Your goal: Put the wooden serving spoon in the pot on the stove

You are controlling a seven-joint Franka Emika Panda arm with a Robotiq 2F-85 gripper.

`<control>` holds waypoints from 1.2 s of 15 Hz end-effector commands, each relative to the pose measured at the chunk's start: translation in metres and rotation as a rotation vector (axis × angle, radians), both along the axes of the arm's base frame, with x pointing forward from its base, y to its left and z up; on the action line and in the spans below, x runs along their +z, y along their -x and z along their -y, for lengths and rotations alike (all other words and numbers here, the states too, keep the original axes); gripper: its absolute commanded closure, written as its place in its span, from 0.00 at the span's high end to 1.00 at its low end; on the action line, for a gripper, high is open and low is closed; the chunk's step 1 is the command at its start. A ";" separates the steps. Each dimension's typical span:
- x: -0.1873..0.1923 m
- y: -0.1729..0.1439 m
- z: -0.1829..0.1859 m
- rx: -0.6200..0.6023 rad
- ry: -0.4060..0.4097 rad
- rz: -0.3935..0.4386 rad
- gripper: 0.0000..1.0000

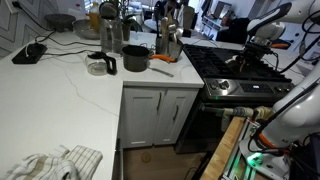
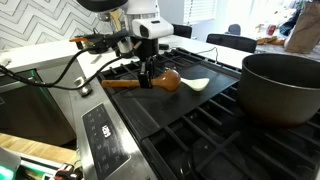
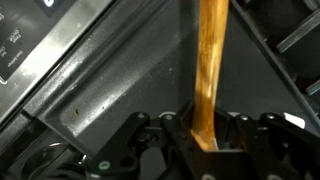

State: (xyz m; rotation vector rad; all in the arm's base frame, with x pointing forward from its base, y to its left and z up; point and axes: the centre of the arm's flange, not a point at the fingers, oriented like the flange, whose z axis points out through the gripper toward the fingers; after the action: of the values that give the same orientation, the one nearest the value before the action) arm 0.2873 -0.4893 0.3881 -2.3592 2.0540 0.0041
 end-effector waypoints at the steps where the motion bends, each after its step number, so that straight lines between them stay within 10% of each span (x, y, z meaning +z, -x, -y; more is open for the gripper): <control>1: 0.005 0.011 -0.010 -0.011 0.012 -0.007 0.03; 18: 0.108 0.049 0.061 -0.141 0.178 0.170 0.10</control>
State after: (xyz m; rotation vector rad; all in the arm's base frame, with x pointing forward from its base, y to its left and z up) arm 0.2381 -0.5509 0.4966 -2.2088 2.2146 -0.3827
